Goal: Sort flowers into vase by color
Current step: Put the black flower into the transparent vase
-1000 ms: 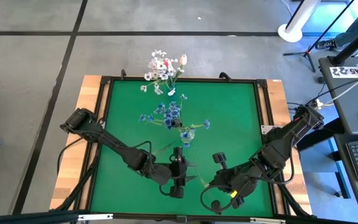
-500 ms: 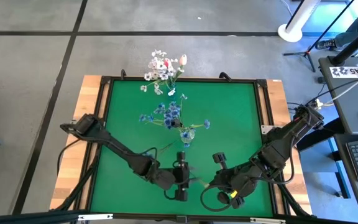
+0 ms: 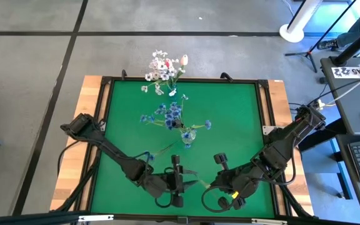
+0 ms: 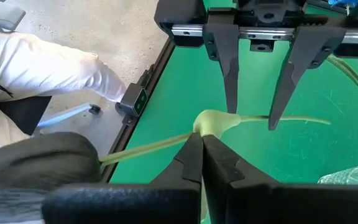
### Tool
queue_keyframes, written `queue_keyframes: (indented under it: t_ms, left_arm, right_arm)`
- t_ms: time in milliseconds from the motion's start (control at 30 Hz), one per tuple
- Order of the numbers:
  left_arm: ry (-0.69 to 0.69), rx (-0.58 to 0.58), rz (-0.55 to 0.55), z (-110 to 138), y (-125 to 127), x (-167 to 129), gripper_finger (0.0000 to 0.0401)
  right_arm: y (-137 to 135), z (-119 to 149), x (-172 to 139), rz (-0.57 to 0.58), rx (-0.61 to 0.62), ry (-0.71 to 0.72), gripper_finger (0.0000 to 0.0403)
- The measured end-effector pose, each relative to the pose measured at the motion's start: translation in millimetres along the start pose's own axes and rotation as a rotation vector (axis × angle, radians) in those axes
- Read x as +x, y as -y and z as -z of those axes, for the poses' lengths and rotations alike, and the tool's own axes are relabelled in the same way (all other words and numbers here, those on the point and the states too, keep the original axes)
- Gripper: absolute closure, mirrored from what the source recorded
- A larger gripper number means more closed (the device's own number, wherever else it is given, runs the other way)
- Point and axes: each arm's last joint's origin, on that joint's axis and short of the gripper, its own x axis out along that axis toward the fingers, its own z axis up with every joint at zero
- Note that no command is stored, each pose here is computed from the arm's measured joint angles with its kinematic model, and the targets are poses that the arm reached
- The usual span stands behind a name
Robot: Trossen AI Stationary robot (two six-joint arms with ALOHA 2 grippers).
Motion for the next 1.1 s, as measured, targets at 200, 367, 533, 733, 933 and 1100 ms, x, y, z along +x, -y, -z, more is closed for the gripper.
queue_keyframes:
  t_ms: [200, 367, 533, 733, 933, 1100]
  left_arm:
    - [-0.006, -0.031, 0.007, 0.6, -3.9, 3.9, 0.0267]
    - [-0.002, -0.029, 0.002, 0.1, -3.7, 3.6, 0.0297]
    - [-0.003, -0.030, 0.002, 0.1, -4.7, 4.5, 0.0349]
    - [-0.015, -0.036, 0.054, 1.6, -4.9, 6.1, 0.0388]
    - [-0.018, -0.053, 0.022, 2.0, -7.1, 7.3, 0.0398]
    - [-0.016, -0.053, 0.001, 1.7, -6.3, 6.0, 0.0399]
  right_arm:
    - [0.0, 0.0, 0.0, 0.000, 0.000, 0.000, 0.0403]
    - [0.0, -0.1, 0.0, 0.000, 0.000, 0.001, 0.0403]
    - [0.0, -0.2, 0.0, 0.000, 0.000, 0.002, 0.0403]
    - [0.2, -0.4, 0.0, 0.007, 0.001, 0.006, 0.0403]
    - [0.4, -0.5, 0.0, 0.015, 0.002, 0.007, 0.0399]
    - [0.8, -0.9, -2.6, 0.012, 0.002, 0.006, 0.0374]
